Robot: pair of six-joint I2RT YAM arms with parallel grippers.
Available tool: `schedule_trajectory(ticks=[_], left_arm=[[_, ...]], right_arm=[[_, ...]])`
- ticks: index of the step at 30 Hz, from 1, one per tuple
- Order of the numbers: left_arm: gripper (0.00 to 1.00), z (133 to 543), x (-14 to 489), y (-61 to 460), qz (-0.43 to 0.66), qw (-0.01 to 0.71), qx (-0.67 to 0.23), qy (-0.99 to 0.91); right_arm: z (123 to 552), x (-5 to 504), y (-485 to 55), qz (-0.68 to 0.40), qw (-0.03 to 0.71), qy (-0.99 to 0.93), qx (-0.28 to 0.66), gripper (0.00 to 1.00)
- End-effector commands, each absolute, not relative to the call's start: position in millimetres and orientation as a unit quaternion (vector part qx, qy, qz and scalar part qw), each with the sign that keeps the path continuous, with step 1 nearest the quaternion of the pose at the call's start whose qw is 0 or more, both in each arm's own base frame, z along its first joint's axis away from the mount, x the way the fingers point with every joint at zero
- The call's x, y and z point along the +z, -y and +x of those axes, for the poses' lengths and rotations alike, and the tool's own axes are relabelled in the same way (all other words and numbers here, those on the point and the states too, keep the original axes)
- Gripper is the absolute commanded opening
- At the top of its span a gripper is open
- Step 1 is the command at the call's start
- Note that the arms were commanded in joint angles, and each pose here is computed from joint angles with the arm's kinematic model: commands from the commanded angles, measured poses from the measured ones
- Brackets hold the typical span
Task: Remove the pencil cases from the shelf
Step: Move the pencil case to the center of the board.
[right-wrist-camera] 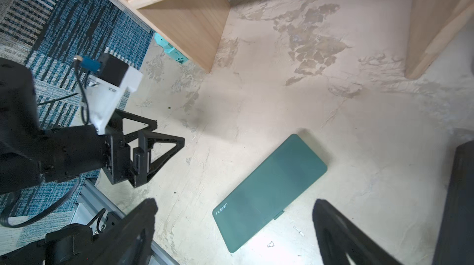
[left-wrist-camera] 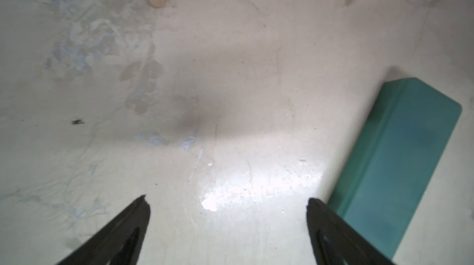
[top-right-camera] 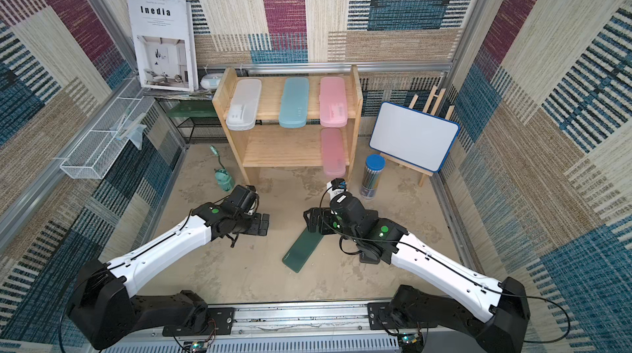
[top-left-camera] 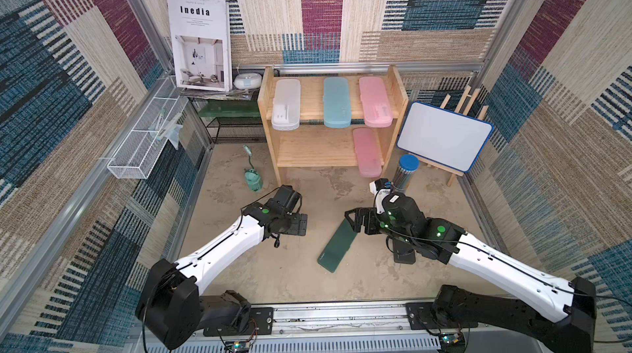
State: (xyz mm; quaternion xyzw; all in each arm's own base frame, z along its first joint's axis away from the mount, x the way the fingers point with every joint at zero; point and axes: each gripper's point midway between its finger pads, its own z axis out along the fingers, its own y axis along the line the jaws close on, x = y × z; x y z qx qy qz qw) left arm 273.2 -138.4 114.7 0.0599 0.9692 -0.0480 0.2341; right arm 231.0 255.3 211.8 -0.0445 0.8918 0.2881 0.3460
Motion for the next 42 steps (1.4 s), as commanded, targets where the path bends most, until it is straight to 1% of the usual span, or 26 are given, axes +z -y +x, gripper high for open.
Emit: schedule_trajectory(ticks=[1,3,4,9,14,17,24,32,37,42], left_arm=[[1.0,277,124,134,0.07,0.256,-0.053,-0.963],[0.99,278,129,132,0.065,0.267,-0.06,-0.959],[1.0,279,131,132,0.062,0.272,-0.066,-0.958],[1.0,277,126,134,0.053,0.272,-0.091,-0.956],[1.0,271,117,133,0.061,0.26,-0.09,-0.959],[0.99,266,113,128,0.063,0.258,-0.084,-0.961],[0.99,267,112,134,0.068,0.252,-0.097,-0.96],[1.0,266,109,138,0.068,0.25,-0.107,-0.96],[1.0,266,108,138,0.067,0.249,-0.108,-0.96],[1.0,267,107,138,0.066,0.25,-0.107,-0.96]], right_arm=[[230,170,-254,0.032,0.286,-0.923,0.256,0.99],[225,140,-254,0.065,0.24,-0.942,0.225,0.99],[224,132,-257,0.071,0.228,-0.946,0.22,0.99],[234,128,-290,0.086,0.214,-0.952,0.201,0.99],[231,91,-305,0.096,0.15,-0.973,0.148,0.99],[226,71,-305,0.11,0.122,-0.978,0.126,0.99],[222,63,-303,0.136,0.116,-0.977,0.117,0.99],[211,41,-305,0.142,0.091,-0.98,0.11,0.99],[213,37,-307,0.137,0.09,-0.981,0.106,1.0],[213,35,-309,0.129,0.087,-0.983,0.102,0.9]])
